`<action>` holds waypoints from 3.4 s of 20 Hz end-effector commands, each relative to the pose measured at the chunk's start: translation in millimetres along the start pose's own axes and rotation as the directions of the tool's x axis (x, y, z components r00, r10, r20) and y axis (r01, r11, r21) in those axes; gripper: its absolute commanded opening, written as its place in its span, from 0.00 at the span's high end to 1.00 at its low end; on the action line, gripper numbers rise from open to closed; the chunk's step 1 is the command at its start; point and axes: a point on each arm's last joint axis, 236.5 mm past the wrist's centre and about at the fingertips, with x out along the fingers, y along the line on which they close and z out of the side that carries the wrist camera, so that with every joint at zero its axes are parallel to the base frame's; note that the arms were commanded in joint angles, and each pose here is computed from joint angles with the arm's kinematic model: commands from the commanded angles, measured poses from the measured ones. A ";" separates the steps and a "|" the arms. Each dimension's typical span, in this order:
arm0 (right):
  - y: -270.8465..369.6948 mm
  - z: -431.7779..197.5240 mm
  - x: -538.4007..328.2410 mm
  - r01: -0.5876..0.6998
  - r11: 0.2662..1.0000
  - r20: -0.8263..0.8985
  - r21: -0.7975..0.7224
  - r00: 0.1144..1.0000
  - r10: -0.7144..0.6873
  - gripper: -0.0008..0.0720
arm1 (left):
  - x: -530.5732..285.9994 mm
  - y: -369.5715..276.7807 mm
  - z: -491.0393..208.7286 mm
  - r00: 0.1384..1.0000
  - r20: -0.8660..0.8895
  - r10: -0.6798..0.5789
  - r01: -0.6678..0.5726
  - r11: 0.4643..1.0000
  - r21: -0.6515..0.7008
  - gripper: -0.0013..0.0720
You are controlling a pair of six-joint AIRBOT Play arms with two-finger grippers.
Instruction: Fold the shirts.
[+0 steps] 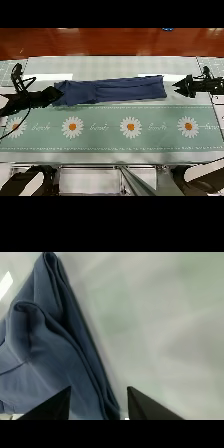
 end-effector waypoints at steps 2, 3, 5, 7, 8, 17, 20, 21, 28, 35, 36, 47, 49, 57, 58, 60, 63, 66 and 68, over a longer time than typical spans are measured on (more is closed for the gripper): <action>11.6 -4.9 30.9 -0.067 0.998 -0.070 0.002 0.995 0.067 0.41 | 3.6 -6.7 -5.7 1.000 -0.005 -0.029 0.029 0.999 -0.024 0.29; 12.7 -6.0 35.6 -0.066 0.998 -0.085 -0.006 0.994 0.065 0.41 | 3.5 -7.2 -5.6 1.000 -0.004 -0.031 0.030 0.999 -0.025 0.29; 17.7 -10.7 47.4 -0.075 0.997 -0.125 -0.010 0.989 0.073 0.41 | 3.5 -7.9 -5.6 0.999 -0.004 -0.034 0.034 0.999 -0.028 0.29; 26.3 -17.5 61.4 -0.085 0.996 -0.161 -0.026 0.984 0.079 0.41 | 3.5 -10.3 -5.4 0.999 -0.003 -0.044 0.043 0.998 -0.037 0.29; 29.7 -20.0 67.3 -0.084 0.996 -0.171 -0.037 0.982 0.076 0.41 | 3.6 -10.8 -5.4 0.999 -0.003 -0.046 0.046 0.998 -0.041 0.29; 70.7 -44.1 91.6 -0.114 0.984 -0.223 -0.136 0.971 0.082 0.96 | 3.1 -11.9 -4.6 0.999 0.000 -0.050 0.050 0.998 -0.042 0.29; 86.7 -37.3 57.5 -0.073 0.971 -0.173 -0.228 0.984 0.033 0.96 | 1.8 -14.2 -1.8 0.999 0.005 -0.054 0.054 0.998 -0.035 0.48; 90.2 -35.7 43.0 -0.039 0.965 -0.151 -0.259 0.988 -0.001 0.96 | 1.4 -15.2 -1.4 0.998 0.006 -0.057 0.057 0.998 -0.036 0.85; 135.3 -79.9 -55.0 0.098 0.886 -0.020 -0.453 0.993 -0.120 0.96 | 40.0 -71.6 -30.6 0.981 -0.121 -0.150 0.156 0.987 0.038 0.96; 157.6 -174.5 -116.0 0.133 0.845 0.103 -0.518 0.990 -0.093 0.96 | 147.5 -205.3 -75.2 0.877 -0.425 -0.225 0.339 0.916 0.216 0.96; 161.9 -186.5 -123.3 0.133 0.843 0.124 -0.521 0.989 -0.079 0.96 | 160.7 -219.9 -88.6 0.847 -0.481 -0.224 0.366 0.904 0.223 0.96; 194.7 -223.8 -144.5 0.100 0.816 0.186 -0.569 0.983 0.009 0.96 | 177.7 -274.3 -275.9 0.560 -0.825 -0.080 0.509 0.818 0.266 0.95; 206.9 -228.0 -132.4 0.069 0.811 0.164 -0.582 0.986 0.033 0.96 | 178.3 -268.9 -250.1 0.578 -0.811 -0.095 0.493 0.832 0.254 0.95; 300.8 -246.2 -4.5 -0.153 0.739 -0.090 -0.656 0.988 0.125 0.96 | 82.4 -154.2 -27.3 0.835 -0.506 -0.215 0.331 0.932 0.151 0.95; 315.4 -246.0 17.4 -0.175 0.727 -0.122 -0.664 0.984 0.127 0.96 | 59.9 -134.1 -15.3 0.863 -0.457 -0.214 0.313 0.938 0.151 0.95; 342.7 -246.6 61.2 -0.220 0.705 -0.180 -0.674 0.975 0.132 0.96 | 17.0 -99.5 -4.0 0.909 -0.361 -0.207 0.274 0.951 0.145 0.95; 370.6 -251.0 127.3 -0.287 0.698 -0.260 -0.656 0.954 0.148 0.96 | -29.2 -69.3 -16.3 0.941 -0.279 -0.193 0.234 0.964 0.122 0.95; 374.5 -262.0 180.1 -0.330 0.719 -0.325 -0.611 0.933 0.153 0.96 | -49.9 -59.5 -33.3 0.955 -0.232 -0.187 0.220 0.967 0.128 0.95; 365.6 -270.0 206.9 -0.333 0.736 -0.354 -0.589 0.925 0.135 0.96 | -51.6 -57.2 -40.4 0.955 -0.232 -0.186 0.220 0.967 0.130 0.95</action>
